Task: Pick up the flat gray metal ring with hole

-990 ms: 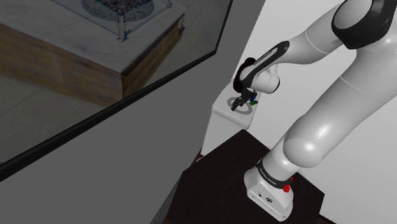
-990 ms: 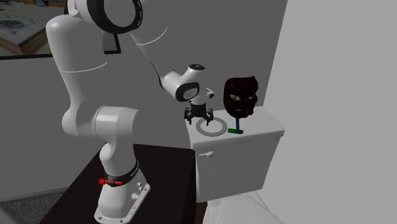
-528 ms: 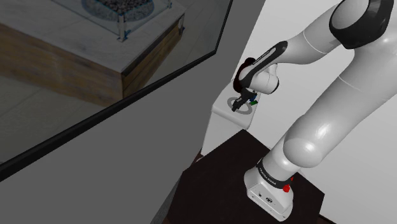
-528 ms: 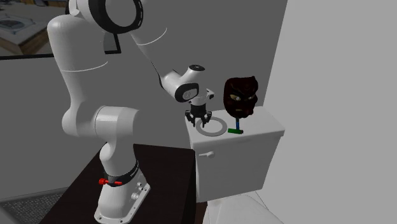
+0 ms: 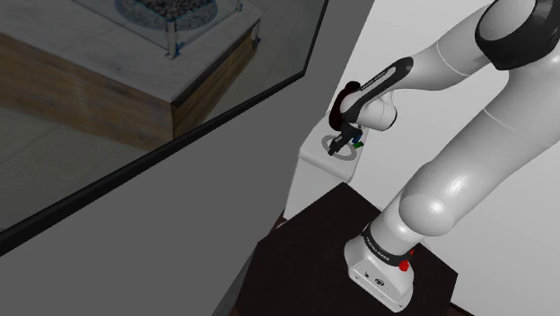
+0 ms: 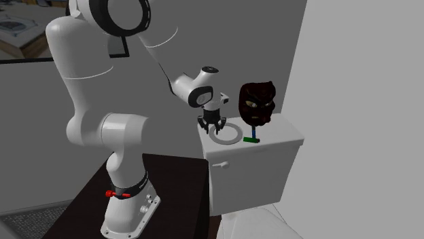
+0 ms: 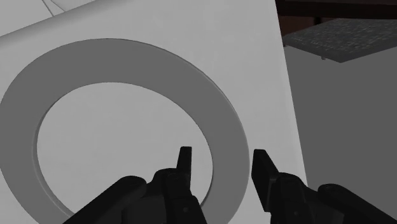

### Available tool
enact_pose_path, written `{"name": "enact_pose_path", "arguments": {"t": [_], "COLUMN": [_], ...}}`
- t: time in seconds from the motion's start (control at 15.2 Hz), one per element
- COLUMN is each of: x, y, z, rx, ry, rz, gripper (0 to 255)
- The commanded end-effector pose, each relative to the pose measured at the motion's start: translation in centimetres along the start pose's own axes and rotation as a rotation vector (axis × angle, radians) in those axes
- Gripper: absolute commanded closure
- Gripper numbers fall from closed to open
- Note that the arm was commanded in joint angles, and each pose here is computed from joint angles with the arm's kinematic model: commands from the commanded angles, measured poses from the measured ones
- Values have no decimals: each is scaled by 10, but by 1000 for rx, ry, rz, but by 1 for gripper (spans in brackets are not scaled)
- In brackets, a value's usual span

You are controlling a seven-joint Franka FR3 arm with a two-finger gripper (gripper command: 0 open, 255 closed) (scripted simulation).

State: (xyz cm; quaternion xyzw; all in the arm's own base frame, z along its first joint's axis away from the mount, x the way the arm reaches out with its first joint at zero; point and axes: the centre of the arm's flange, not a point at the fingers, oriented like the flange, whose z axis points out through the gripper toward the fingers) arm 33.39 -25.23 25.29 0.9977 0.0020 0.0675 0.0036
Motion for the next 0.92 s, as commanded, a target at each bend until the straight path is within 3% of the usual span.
{"name": "enact_pose_path", "arguments": {"t": [0.0,0.86], "x": [1,9], "y": [1,1], "z": [-9,-67], "rx": [-1,-1], "ry": [-2,-2], "rz": [-1,-1], "gripper": [255,255]}}
